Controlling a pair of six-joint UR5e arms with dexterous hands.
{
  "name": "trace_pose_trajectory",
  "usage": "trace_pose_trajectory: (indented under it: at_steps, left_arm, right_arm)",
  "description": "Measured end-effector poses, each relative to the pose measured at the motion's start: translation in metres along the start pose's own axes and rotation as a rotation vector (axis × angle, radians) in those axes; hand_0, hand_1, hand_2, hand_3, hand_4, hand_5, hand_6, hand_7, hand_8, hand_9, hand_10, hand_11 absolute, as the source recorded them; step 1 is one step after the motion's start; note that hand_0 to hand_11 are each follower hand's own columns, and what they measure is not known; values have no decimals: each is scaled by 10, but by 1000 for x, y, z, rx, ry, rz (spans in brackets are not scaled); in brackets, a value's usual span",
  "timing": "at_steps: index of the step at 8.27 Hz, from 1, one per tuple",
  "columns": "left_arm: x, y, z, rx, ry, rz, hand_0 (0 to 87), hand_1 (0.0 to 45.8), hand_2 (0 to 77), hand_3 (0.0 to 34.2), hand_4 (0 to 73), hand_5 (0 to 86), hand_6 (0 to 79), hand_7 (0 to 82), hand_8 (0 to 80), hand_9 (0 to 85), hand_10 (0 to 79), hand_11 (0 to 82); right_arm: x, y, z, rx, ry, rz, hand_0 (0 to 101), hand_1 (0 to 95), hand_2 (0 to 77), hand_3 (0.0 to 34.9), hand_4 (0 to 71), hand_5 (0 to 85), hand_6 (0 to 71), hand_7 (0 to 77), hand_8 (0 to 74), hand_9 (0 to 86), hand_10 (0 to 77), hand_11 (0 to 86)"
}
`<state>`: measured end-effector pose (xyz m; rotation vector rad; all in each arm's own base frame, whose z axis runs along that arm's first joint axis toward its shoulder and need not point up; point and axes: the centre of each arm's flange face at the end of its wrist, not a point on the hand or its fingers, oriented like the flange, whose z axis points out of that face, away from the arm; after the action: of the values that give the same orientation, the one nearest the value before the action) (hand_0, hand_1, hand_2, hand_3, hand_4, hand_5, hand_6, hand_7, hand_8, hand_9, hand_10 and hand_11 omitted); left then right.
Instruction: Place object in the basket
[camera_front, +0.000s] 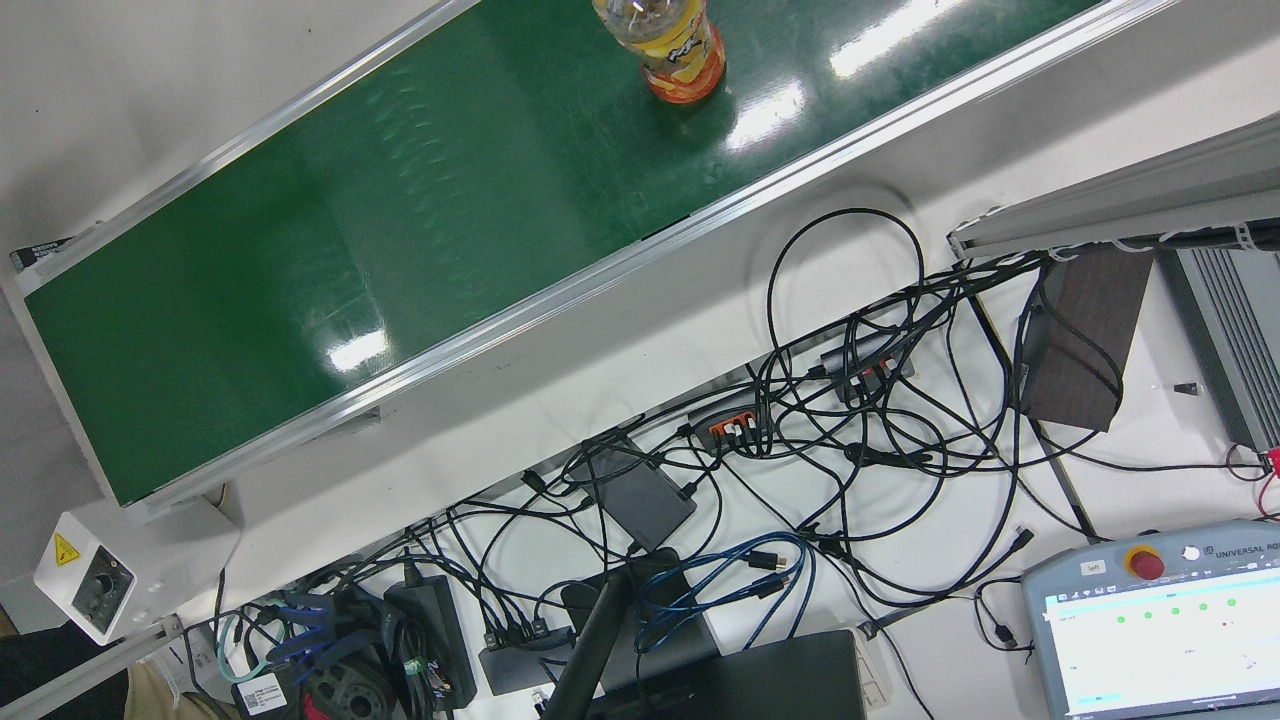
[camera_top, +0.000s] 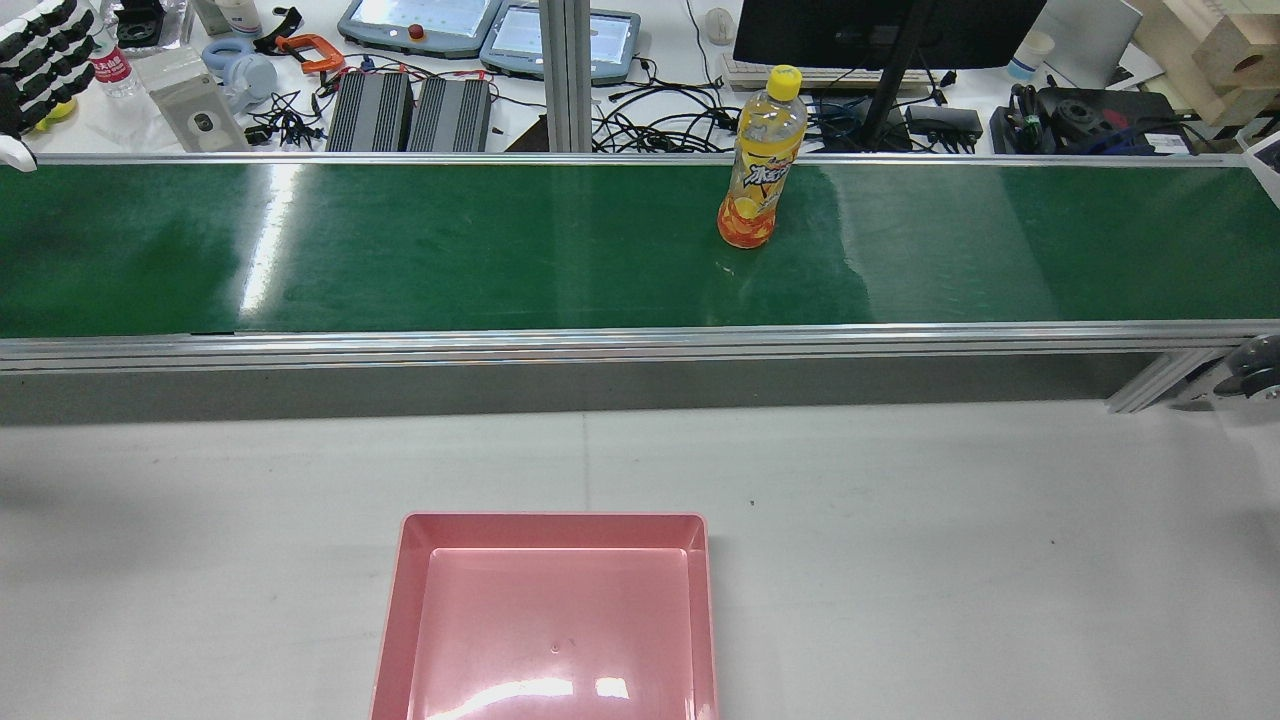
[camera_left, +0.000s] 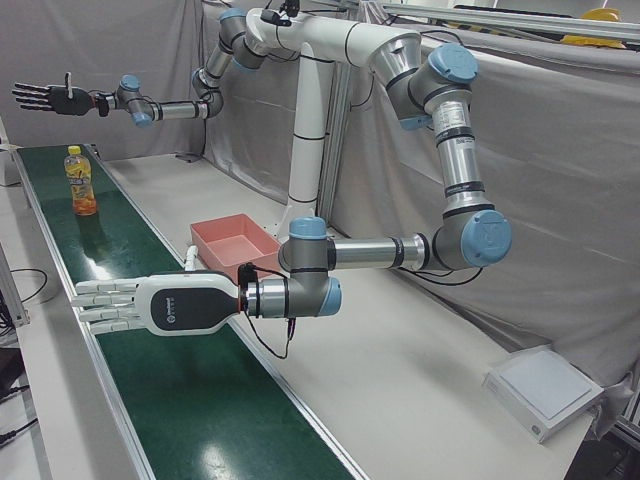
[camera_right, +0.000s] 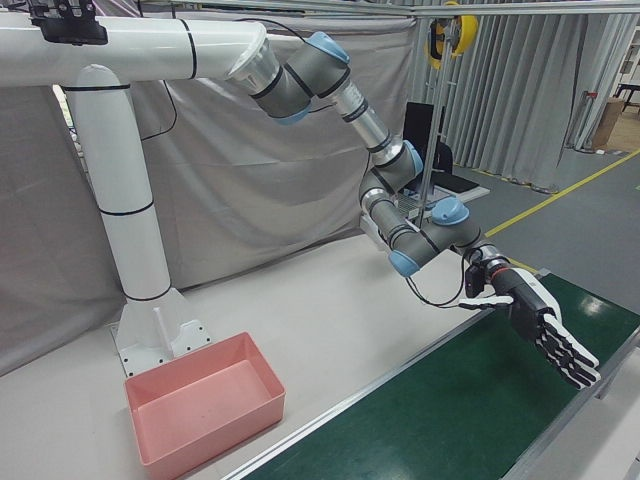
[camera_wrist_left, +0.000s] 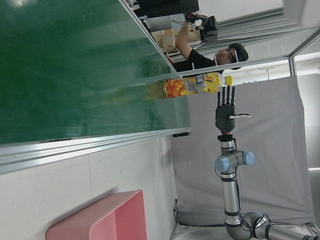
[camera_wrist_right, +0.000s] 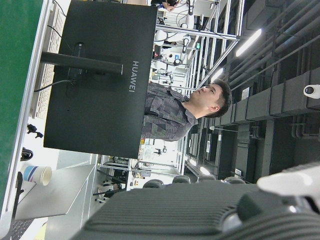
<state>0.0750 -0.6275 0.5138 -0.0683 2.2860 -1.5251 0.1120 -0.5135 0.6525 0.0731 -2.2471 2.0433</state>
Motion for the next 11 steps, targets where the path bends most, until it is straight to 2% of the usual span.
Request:
trace_pose_trajectory:
  at_steps: [11]
  left_arm:
    - [-12,-9,1,22,2,-6,588,98,0,1,11,11,0,5,0,0,0,16]
  right_arm:
    - [0,0,0,0,0,0,2,0,5,0,0,0,0,5,0,0,0,0]
